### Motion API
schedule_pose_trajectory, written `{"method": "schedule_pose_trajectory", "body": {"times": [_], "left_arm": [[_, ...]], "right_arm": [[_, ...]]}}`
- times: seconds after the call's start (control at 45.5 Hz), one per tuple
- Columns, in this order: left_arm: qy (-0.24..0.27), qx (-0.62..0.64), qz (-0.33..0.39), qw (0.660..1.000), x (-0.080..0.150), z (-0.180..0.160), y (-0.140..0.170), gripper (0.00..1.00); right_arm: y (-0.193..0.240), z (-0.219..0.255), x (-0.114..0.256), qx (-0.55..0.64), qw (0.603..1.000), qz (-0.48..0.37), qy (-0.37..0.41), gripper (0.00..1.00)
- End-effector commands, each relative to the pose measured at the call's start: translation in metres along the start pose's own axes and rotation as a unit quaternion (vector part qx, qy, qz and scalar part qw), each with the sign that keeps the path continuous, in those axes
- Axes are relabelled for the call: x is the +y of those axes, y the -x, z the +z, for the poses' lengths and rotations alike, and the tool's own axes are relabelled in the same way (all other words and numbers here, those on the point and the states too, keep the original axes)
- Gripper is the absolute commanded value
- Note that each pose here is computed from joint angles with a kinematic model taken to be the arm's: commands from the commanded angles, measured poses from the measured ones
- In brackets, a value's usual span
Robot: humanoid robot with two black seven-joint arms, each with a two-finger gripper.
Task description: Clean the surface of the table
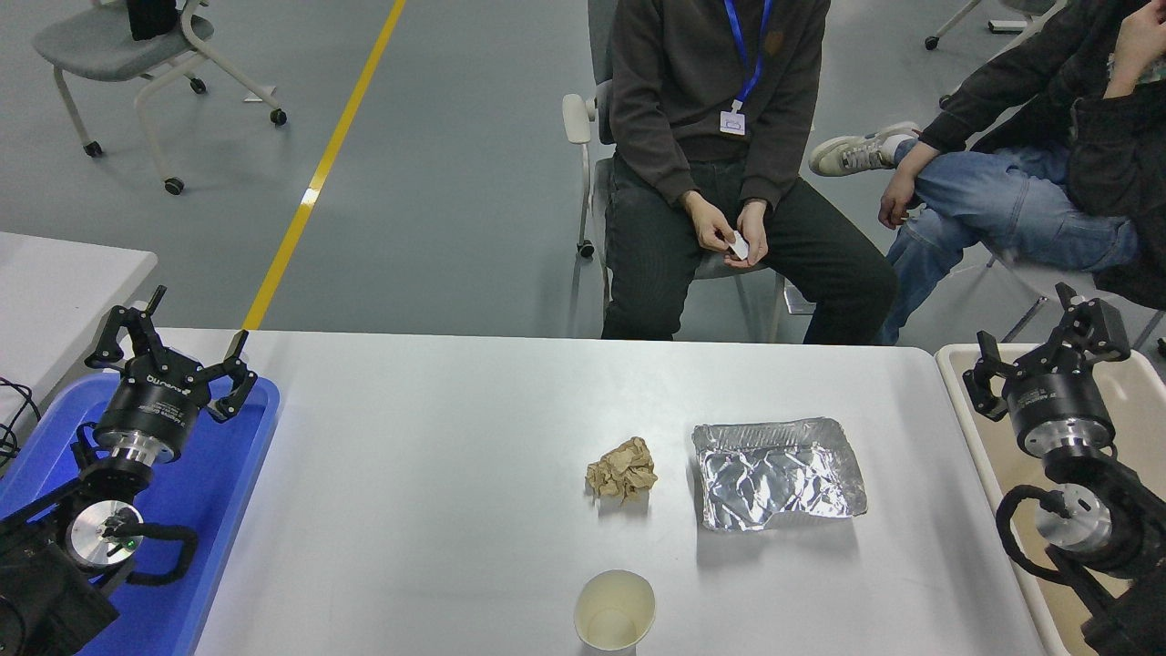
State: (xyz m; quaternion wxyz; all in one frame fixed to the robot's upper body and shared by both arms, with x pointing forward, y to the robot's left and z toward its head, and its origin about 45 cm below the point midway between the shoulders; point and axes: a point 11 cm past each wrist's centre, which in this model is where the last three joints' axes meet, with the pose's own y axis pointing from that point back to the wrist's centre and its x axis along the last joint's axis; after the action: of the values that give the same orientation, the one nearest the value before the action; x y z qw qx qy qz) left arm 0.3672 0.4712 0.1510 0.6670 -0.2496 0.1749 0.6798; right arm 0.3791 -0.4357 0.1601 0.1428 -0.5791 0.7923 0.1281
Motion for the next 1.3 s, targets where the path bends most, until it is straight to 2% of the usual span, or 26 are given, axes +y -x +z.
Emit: {"method": "schedule_pose_trajectory", "body": {"times": [0.0,0.593,0.967,1.275], "left_arm": [[0.000,0.000,0.000,1.000,0.000,0.000,0.000,1.00],[0.000,0.000,0.000,1.000,0.000,0.000,0.000,1.00],[0.000,0.000,0.000,1.000,0.000,0.000,0.000,1.00],[0.000,0.000,0.000,1.000,0.000,0.000,0.000,1.00]], "right_arm": [[0.001,-0.001,-0.001,0.000,1.000,0.000,-0.001,0.99],[0.001,-0.004,-0.003,0.001,1.000,0.001,-0.005,0.99],[-0.006,0.002,-0.001,0.031,0.999,0.001,0.034,0.99],[-0.002,-0.005,-0.004,0.029,0.999,-0.005,0.028,0.99]]}}
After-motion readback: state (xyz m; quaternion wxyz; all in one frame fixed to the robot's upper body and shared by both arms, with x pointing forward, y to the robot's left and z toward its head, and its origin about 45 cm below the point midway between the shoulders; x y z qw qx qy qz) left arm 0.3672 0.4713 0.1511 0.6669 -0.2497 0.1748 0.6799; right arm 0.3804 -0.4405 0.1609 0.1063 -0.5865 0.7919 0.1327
